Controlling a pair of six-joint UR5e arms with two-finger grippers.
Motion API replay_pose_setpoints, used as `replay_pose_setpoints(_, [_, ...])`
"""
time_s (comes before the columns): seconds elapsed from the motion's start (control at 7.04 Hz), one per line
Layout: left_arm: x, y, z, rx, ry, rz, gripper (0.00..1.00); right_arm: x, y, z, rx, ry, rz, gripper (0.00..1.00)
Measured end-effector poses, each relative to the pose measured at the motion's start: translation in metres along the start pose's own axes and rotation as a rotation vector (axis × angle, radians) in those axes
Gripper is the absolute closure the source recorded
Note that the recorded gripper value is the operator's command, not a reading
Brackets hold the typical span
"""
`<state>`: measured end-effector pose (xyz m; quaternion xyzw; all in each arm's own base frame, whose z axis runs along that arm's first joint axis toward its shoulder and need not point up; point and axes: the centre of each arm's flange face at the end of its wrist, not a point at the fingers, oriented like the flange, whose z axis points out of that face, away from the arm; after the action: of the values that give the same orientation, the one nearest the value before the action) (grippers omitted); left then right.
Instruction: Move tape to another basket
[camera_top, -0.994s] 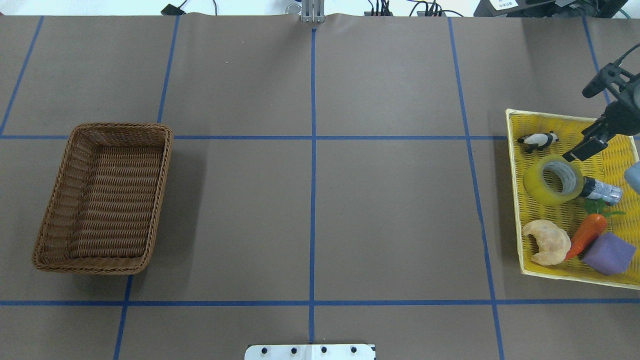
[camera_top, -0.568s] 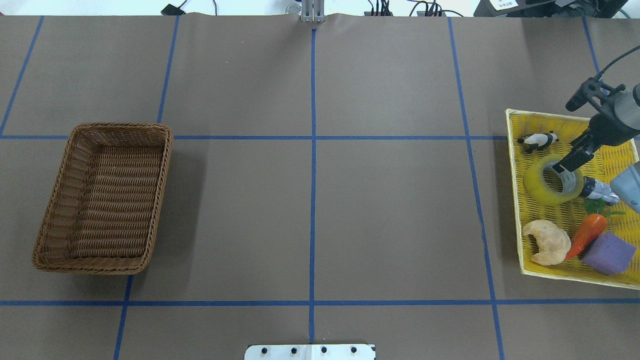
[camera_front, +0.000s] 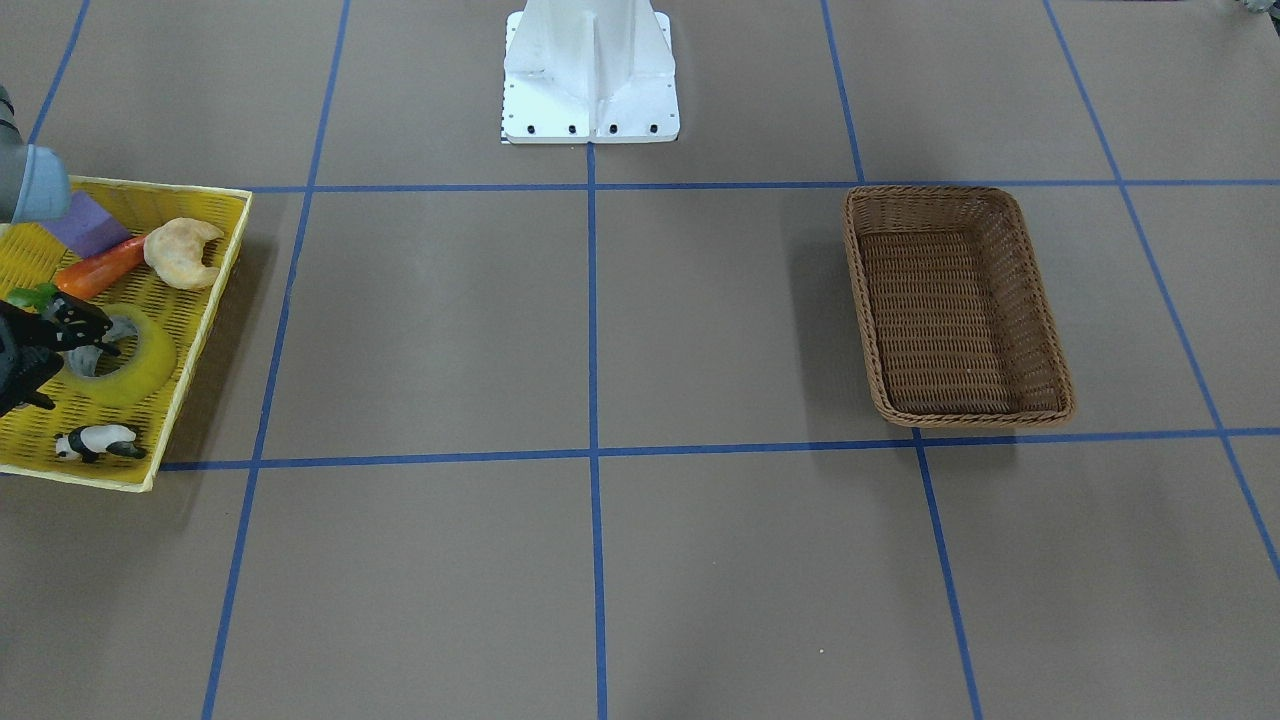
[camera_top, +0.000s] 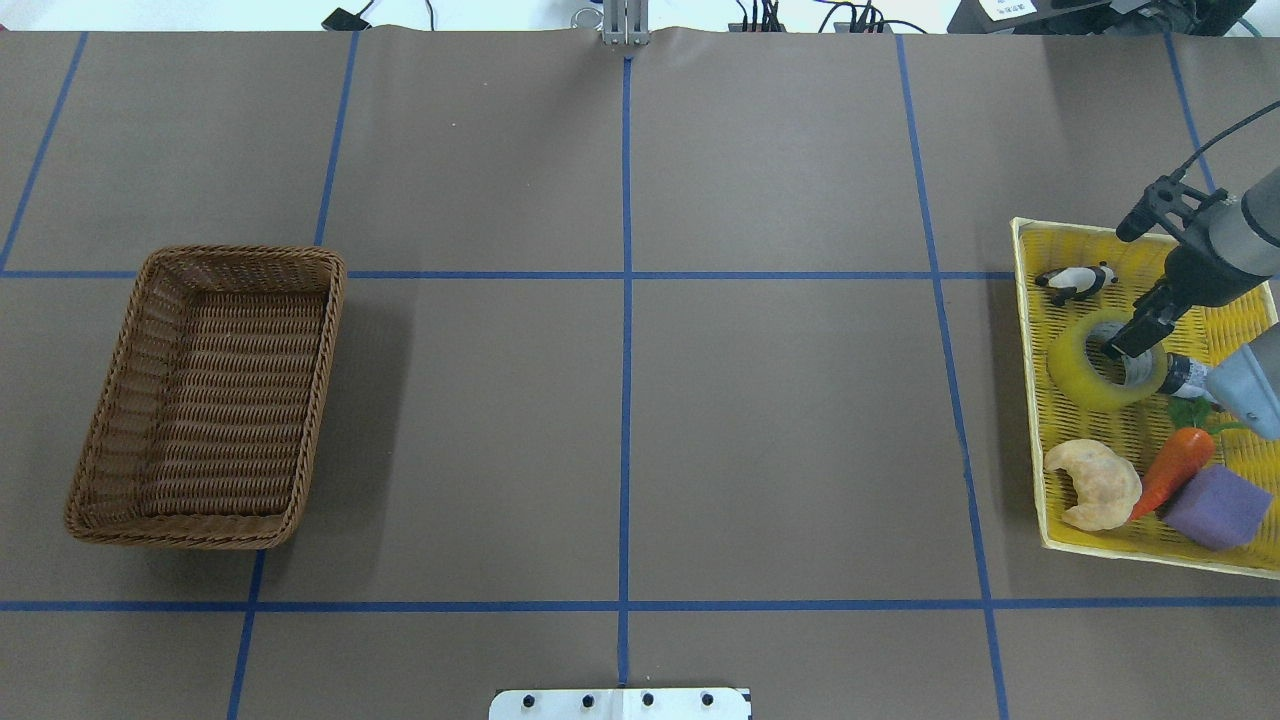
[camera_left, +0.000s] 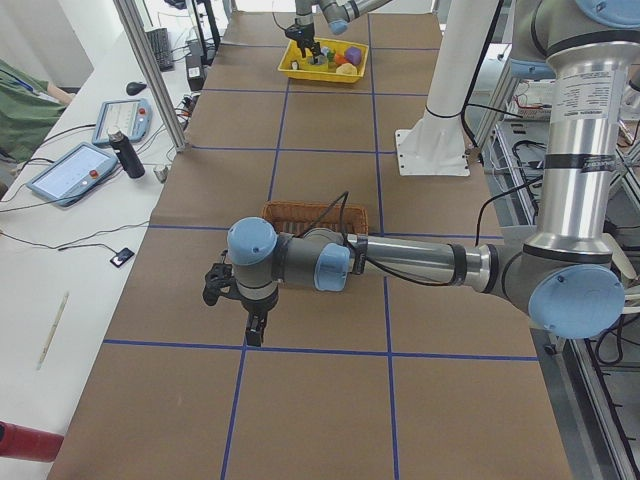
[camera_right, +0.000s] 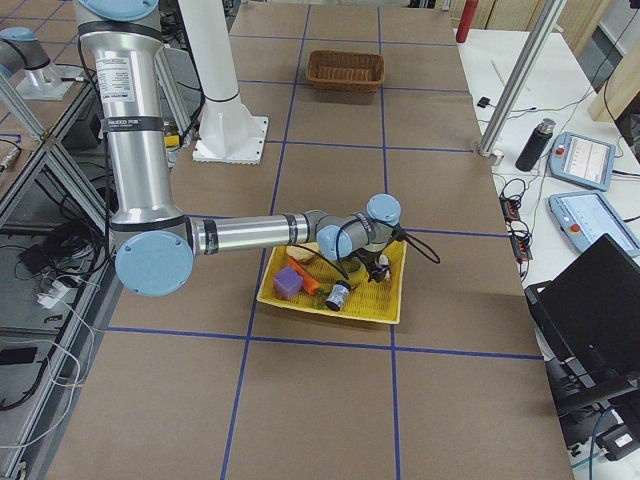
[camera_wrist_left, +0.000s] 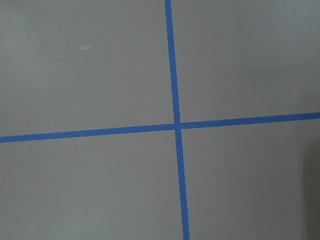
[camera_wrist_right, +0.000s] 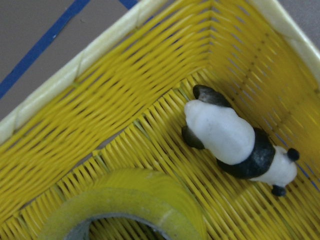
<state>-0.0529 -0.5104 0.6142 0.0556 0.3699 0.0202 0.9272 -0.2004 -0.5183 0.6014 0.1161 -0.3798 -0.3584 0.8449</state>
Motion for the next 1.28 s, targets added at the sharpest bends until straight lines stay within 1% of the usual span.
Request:
replay_pose_setpoints(0.14, [0.000, 0.000, 0.000, 0.000, 0.000, 0.000, 0.01, 0.002, 0.001, 0.001, -0.006, 0.015, 0.001, 0.84])
replay_pose_setpoints(0.28, [0.000, -0.001, 0.000, 0.001, 0.000, 0.000, 0.01, 0.003, 0.001, 0.002, -0.009, 0.026, 0.000, 1.00])
replay_pose_setpoints(0.71, [0.002, -0.003, -0.002, 0.003, 0.000, 0.002, 0.01, 0.002, 0.001, 0.000, -0.006, 0.026, 0.000, 1.00])
replay_pose_setpoints(0.85, [0.001, -0.003, -0.001, 0.003, 0.000, 0.001, 0.01, -0.001, -0.002, -0.007, 0.010, 0.005, 0.005, 1.00])
replay_pose_setpoints(0.99, [0.001, -0.003, -0.001, 0.002, 0.000, 0.000, 0.01, -0.002, -0.007, -0.027, 0.043, -0.035, 0.023, 1.00])
replay_pose_setpoints(1.14, [0.000, -0.003, 0.000, 0.001, 0.000, -0.001, 0.01, -0.001, -0.015, -0.058, 0.085, -0.079, 0.048, 1.00])
replay_pose_setpoints(1.28, [0.000, -0.005, 0.000, 0.000, 0.000, -0.001, 0.01, -0.005, -0.026, -0.086, 0.118, -0.109, 0.068, 1.00])
